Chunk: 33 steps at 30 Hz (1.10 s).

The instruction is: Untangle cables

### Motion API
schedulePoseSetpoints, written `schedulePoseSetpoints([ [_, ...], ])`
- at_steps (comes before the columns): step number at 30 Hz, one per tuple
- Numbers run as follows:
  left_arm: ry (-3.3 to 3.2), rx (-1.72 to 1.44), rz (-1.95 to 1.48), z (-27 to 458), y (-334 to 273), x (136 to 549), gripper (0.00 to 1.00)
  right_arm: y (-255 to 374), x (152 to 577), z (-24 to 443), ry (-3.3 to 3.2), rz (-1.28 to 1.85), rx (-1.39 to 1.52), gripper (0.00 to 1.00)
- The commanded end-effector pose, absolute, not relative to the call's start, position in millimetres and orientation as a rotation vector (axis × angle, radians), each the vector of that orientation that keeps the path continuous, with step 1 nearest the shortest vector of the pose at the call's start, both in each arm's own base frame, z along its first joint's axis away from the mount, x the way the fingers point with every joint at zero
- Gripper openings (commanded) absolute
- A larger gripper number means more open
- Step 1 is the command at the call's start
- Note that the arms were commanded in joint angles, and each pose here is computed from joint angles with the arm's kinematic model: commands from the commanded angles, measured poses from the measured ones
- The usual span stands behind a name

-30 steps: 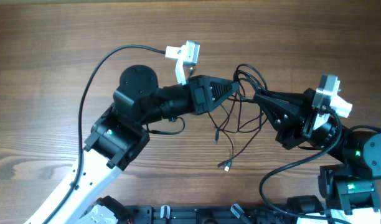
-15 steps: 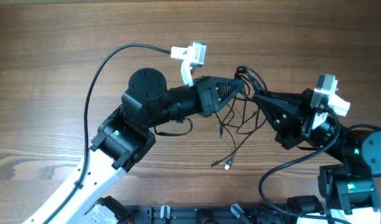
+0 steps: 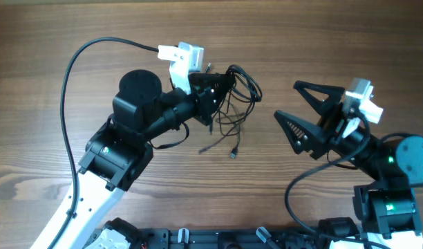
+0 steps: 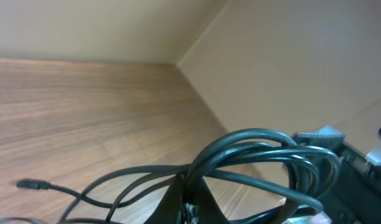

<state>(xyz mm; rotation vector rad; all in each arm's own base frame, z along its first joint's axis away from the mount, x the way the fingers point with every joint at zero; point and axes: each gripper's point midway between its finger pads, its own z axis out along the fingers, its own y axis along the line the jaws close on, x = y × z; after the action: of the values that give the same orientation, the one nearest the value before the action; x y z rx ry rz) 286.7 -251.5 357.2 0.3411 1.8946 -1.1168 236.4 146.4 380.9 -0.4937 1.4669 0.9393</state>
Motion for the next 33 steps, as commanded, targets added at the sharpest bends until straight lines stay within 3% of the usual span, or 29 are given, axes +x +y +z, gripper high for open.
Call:
schedulePoseSetpoints([
  [1,1.862,0.424,-0.915,353.1,-237.9,294.7,0.04,135.6,247.2,373.6,1.456,0.725,-0.545,0.81],
  [4,1.853,0.405,-0.807,353.4,-233.4,301.2,0.04,140.8,243.7,366.4,1.421,0.631,-0.671,0.81],
  [8,1.804,0.532,-0.719,352.1,-263.5,287.4,0.04,154.0,234.7,334.3,1.406,0.484,-0.915,0.73],
  [11,1.819,0.554,-0.683,338.2,-290.9,282.5,0.04,151.3,238.5,321.5,1.458,0.432,-0.921,0.72],
  [16,1.805,0.542,-0.650,336.7,-304.2,279.1,0.04,145.1,244.8,319.4,1.479,0.380,-0.898,0.46],
  [21,1.839,0.531,-0.606,328.5,-298.1,281.5,0.04,142.4,247.5,319.6,1.486,0.360,-0.884,0.39],
  [25,1.850,0.527,-0.654,328.4,-302.2,277.5,0.04,139.3,250.4,319.0,1.498,0.341,-0.866,0.05],
  [29,1.851,0.526,-0.651,328.0,-301.8,277.8,0.04,134.3,254.8,318.4,1.519,0.316,-0.833,0.05],
  [33,1.941,0.249,-0.422,311.5,-256.3,302.2,0.04,94.8,280.7,321.1,1.652,0.223,-0.487,0.05],
])
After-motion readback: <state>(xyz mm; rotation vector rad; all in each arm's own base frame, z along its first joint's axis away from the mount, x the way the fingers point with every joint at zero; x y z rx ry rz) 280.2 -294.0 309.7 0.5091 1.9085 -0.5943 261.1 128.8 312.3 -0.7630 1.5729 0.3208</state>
